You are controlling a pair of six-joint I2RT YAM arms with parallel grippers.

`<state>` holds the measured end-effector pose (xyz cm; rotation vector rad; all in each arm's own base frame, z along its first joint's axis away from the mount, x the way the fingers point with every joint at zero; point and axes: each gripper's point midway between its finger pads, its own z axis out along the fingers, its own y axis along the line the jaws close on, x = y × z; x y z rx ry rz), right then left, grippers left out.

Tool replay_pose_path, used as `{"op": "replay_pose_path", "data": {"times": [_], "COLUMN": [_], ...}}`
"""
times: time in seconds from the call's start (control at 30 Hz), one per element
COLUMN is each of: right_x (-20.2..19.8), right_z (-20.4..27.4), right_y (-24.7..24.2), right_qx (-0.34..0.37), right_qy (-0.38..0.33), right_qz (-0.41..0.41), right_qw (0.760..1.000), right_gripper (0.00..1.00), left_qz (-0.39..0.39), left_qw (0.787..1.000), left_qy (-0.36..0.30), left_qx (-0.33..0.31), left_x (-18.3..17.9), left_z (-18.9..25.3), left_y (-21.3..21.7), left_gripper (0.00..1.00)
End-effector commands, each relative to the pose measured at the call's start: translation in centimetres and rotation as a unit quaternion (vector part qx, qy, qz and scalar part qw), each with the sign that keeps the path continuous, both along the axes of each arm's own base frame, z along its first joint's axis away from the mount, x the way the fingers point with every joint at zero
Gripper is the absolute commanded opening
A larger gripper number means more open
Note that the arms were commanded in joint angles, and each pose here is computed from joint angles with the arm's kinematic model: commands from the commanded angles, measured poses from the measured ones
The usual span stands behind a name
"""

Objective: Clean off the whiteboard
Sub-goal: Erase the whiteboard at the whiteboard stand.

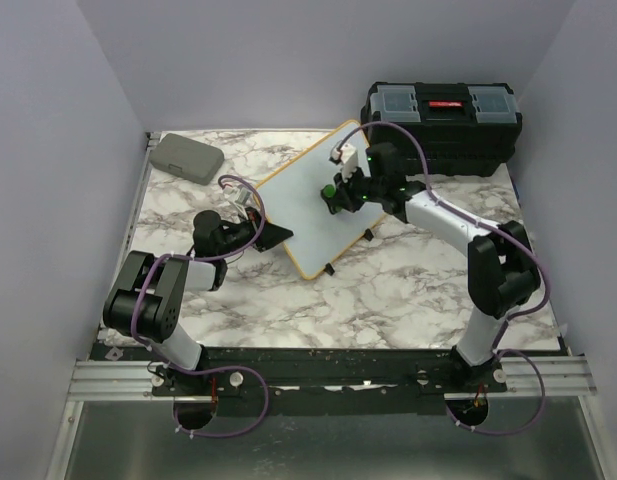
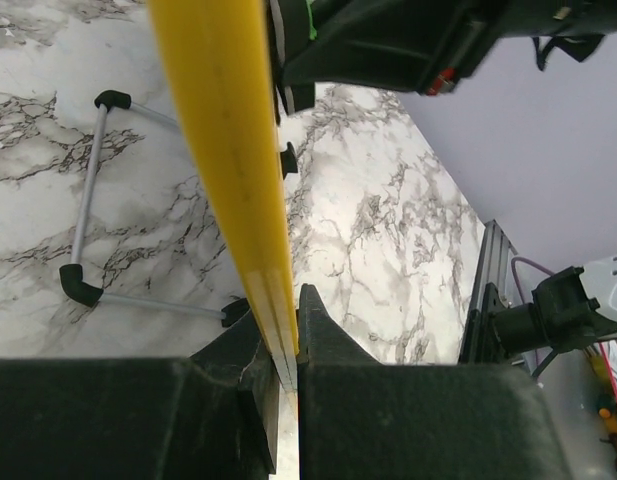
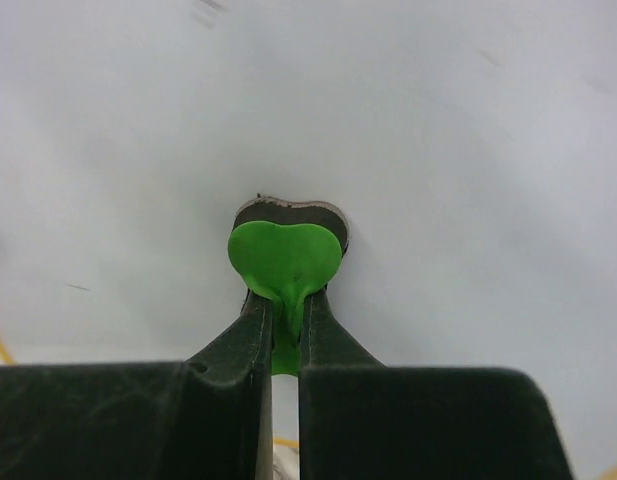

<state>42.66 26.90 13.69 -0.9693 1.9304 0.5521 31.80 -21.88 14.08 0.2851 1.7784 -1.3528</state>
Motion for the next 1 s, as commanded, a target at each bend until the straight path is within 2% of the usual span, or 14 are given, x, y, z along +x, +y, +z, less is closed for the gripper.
{"op": "replay_pose_path", "data": {"times": [0.0, 0.1, 0.2, 0.43, 0.6, 0.73, 0.83, 0.97], "right_x": [-3.1, -2.0, 1.0, 9.3, 12.7, 12.4, 9.9, 6.3], "right_z": [2.0, 3.3, 4.4, 4.9, 3.7, 2.6, 2.0, 2.3], "right_y": [6.6, 7.9, 7.2, -0.8, -5.0, -5.3, -3.5, 0.0], "right_qx": [0.022, 0.024, 0.010, 0.011, -0.006, -0.003, 0.019, 0.018], "right_qy": [0.001, -0.014, -0.041, -0.021, -0.006, 0.015, 0.043, 0.042], "right_qz": [0.059, 0.040, -0.013, -0.116, -0.154, -0.134, -0.078, -0.022], "right_qw": [0.998, 0.999, 0.999, 0.993, 0.988, 0.991, 0.996, 0.999], "right_gripper": [0.01, 0.01, 0.01, 0.01, 0.01, 0.01, 0.01, 0.01], "left_qz": [-0.075, -0.077, -0.077, -0.079, -0.078, -0.078, -0.079, -0.079], "left_qw": [0.997, 0.997, 0.997, 0.997, 0.997, 0.997, 0.997, 0.997], "left_qy": [-0.015, -0.015, -0.017, -0.019, -0.020, -0.020, -0.021, -0.022], "left_qx": [-0.001, -0.001, -0.001, 0.002, 0.000, 0.000, 0.000, -0.001], "left_x": [-2.6, -2.7, -2.8, -2.9, -2.8, -2.8, -2.6, -2.5], "left_z": [0.5, 0.5, 0.6, 0.5, 0.6, 0.6, 0.7, 0.9], "left_y": [-1.4, -1.4, -1.4, -1.4, -1.4, -1.4, -1.4, -1.5], "left_gripper": [0.00, 0.00, 0.00, 0.00, 0.00, 0.00, 0.00, 0.00]}}
